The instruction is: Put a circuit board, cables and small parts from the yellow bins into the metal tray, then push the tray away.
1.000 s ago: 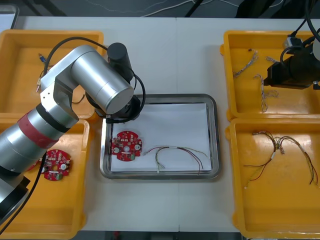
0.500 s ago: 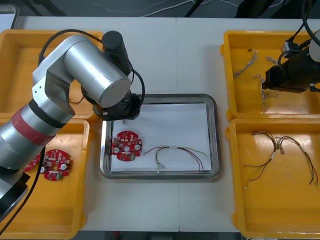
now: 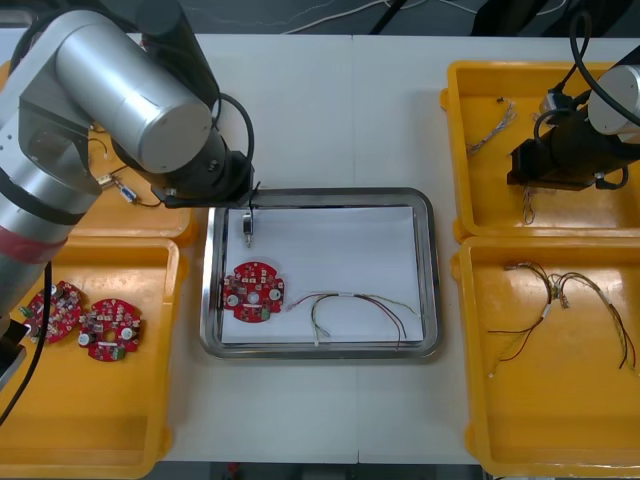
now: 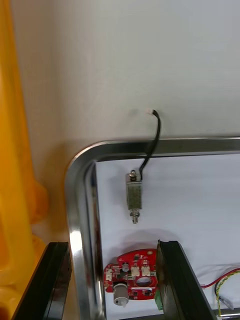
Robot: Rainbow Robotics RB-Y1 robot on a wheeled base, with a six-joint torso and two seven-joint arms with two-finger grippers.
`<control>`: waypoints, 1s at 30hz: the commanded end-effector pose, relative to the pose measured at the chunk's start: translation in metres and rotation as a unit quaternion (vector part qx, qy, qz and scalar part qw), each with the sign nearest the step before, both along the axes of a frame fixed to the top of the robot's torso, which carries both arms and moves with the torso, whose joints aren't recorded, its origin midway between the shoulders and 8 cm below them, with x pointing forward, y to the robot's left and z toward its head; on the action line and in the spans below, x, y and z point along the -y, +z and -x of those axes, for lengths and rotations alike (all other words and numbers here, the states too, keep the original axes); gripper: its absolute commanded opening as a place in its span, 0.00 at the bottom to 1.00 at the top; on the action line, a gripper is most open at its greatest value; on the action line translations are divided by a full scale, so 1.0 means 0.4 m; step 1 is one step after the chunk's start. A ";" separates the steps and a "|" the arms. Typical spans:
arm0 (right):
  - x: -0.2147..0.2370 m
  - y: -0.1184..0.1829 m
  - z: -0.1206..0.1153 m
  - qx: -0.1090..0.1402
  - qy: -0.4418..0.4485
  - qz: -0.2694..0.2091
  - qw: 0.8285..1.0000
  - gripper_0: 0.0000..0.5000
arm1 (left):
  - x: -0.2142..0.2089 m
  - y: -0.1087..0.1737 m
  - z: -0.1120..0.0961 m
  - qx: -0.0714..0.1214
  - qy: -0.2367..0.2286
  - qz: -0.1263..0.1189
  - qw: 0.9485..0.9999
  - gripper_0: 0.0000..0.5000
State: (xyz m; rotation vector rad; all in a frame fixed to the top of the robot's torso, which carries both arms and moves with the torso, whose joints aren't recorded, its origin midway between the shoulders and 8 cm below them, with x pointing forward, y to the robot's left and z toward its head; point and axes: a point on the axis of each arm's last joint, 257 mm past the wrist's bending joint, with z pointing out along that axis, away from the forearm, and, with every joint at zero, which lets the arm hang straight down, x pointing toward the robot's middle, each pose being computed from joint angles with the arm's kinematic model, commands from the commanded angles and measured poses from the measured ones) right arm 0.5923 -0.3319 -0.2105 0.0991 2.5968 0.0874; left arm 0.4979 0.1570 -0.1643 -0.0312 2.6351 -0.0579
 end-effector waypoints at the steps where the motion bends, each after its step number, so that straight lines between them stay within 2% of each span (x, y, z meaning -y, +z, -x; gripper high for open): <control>1: -0.051 0.035 -0.032 0.015 0.020 0.008 1.000 1.00 | -0.066 0.129 -0.036 0.040 0.001 -0.002 0.999 1.00; 8: -0.061 0.011 -0.041 0.018 0.021 0.013 1.000 1.00 | -0.142 0.151 -0.035 0.035 0.013 -0.024 0.999 1.00; 14: -0.064 0.000 -0.042 0.016 0.024 0.014 0.999 1.00 | -0.209 0.177 -0.020 0.024 0.016 -0.026 0.999 1.00; 15: -0.065 -0.001 -0.041 0.016 0.024 0.015 0.999 0.93 | -0.218 0.182 -0.019 0.024 0.018 -0.026 0.999 1.00; 16: -0.063 -0.001 -0.041 0.015 0.024 0.016 0.999 0.72 | -0.233 0.189 -0.012 0.019 0.019 -0.023 0.999 1.00; 18: -0.065 -0.001 -0.041 0.015 0.025 0.016 0.999 0.20 | -0.264 0.208 0.002 0.013 0.023 -0.019 0.999 1.00; 20: -0.064 0.001 -0.041 0.016 0.025 0.016 0.999 0.00 | -0.289 0.217 0.012 0.008 0.025 -0.019 0.999 1.00; 22: -0.066 0.000 -0.041 0.016 0.026 0.016 0.999 0.00 | -0.318 0.223 0.020 0.005 0.025 -0.023 0.999 1.00; 30: -0.059 0.016 -0.044 0.019 0.028 0.014 0.999 0.00 | -0.454 0.243 0.026 0.018 0.040 -0.059 0.997 1.00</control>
